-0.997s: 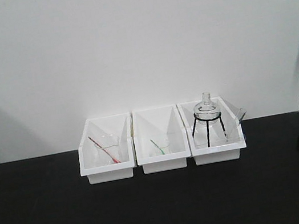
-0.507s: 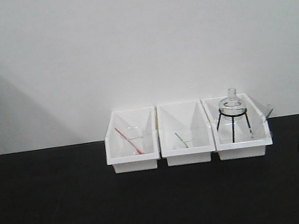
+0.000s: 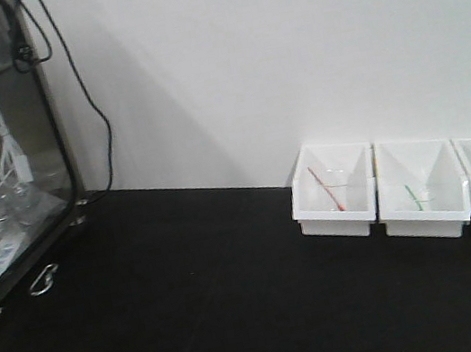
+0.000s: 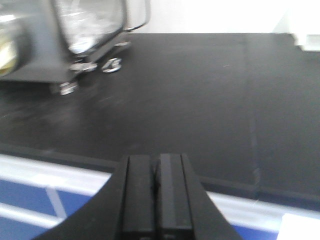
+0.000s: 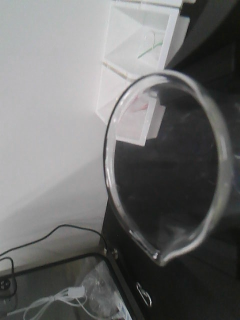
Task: Pick beaker and place in left cabinet
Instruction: 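Drive the base away from the bench holding the beaker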
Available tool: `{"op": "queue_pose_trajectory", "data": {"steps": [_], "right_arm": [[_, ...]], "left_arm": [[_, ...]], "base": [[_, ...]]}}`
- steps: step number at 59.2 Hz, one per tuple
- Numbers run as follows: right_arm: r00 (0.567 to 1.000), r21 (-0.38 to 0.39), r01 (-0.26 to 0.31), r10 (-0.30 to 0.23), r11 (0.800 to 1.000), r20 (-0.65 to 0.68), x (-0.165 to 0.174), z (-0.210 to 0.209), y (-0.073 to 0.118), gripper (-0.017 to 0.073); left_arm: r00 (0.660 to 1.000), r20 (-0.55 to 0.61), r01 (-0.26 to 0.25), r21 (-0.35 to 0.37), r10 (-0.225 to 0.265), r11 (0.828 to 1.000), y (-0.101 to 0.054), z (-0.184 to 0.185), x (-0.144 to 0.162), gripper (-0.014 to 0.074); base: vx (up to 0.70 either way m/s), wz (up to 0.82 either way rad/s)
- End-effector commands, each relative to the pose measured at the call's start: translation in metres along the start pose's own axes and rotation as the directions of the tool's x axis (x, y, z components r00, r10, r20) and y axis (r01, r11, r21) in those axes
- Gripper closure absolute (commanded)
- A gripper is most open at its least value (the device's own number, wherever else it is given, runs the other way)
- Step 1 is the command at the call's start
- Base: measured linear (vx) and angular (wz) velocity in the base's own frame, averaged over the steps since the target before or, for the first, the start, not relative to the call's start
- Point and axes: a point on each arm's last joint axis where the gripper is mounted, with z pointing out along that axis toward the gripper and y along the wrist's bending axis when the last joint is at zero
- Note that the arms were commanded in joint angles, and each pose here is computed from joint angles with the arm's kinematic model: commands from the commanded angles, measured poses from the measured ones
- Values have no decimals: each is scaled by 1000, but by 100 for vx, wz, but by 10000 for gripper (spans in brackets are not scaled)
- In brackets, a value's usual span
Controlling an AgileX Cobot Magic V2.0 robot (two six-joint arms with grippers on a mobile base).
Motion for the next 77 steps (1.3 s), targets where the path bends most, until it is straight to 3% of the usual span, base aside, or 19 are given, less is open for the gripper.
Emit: {"op": "queue_pose_trajectory", "data": {"steps": [1,47,77], "right_arm": [[999,-21,13,-13,1000,43,-12,-2,2,563],[999,-21,13,-13,1000,43,-12,-2,2,563],[999,-21,13,-13,1000,43,-12,-2,2,563]], "left_arm": [[995,102,4,16,-6,1000,-1,-2,-12,590],[995,102,4,16,-6,1000,-1,-2,-12,590],[995,102,4,16,-6,1000,-1,-2,-12,590]], "base": [[-13,50],[-11,50],[2,80]]}}
